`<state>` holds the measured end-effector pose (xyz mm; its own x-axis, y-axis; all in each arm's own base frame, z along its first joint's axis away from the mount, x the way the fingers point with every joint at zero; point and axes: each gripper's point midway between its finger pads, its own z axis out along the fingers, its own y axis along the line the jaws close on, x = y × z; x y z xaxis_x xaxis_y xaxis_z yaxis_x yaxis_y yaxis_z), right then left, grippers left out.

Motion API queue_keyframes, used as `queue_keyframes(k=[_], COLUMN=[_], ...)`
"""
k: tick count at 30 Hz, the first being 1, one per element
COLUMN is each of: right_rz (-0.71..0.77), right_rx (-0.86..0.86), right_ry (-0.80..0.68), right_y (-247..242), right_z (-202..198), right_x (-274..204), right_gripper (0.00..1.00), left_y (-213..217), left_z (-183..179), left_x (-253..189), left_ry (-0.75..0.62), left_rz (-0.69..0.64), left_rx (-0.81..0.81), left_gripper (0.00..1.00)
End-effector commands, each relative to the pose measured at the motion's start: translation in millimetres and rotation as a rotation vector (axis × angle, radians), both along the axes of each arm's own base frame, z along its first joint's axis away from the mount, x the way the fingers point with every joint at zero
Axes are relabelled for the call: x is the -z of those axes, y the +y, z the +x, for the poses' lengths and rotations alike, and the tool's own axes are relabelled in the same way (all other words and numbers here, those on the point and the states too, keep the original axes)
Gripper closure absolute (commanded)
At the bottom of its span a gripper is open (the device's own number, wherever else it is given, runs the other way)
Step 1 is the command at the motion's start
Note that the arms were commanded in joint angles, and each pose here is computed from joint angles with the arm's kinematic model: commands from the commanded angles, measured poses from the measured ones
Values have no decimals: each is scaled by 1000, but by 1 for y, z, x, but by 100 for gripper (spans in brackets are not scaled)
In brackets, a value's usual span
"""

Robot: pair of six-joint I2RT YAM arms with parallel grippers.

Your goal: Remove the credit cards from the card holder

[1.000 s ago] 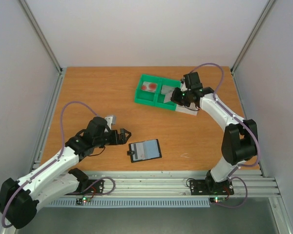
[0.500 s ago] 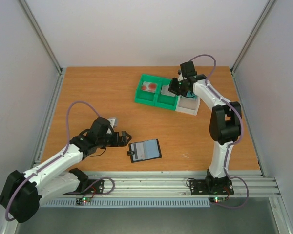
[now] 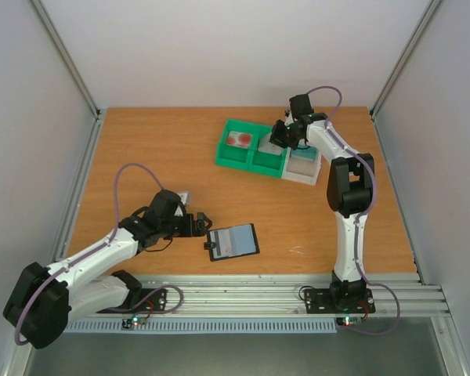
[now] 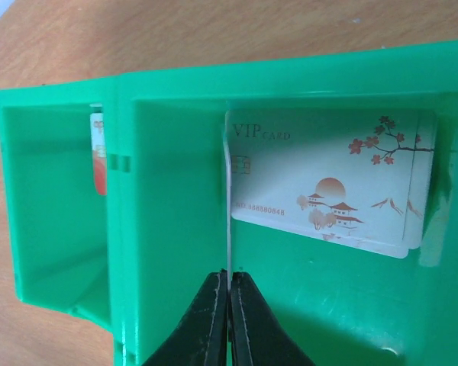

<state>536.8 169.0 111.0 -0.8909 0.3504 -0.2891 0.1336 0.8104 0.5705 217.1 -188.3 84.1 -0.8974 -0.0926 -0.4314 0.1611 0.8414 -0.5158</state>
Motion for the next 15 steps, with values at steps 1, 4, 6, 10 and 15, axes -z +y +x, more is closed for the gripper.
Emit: queue_keyframes(k=[1, 4, 6, 10, 15], right_rz=[14, -4, -12, -25, -46], right_rx=[13, 21, 27, 31, 47], right_ry=[18, 25, 28, 41, 52], right_y=[-6, -10, -12, -13, -17], right_z=[6, 9, 11, 14, 16], right_x=[0, 2, 4, 8, 9], right_gripper=[96, 93, 91, 89, 86], left_y=[-7, -9, -10, -11, -6], left_z=[10, 11, 11, 11, 12], left_x=[-5, -4, -3, -3, -1], left_ry=[-35, -32, -29, -32, -36], left_rz=[-14, -18, -18, -21, 2], left_rx=[15, 25, 29, 26, 12], left_gripper=[1, 1, 1, 2, 2])
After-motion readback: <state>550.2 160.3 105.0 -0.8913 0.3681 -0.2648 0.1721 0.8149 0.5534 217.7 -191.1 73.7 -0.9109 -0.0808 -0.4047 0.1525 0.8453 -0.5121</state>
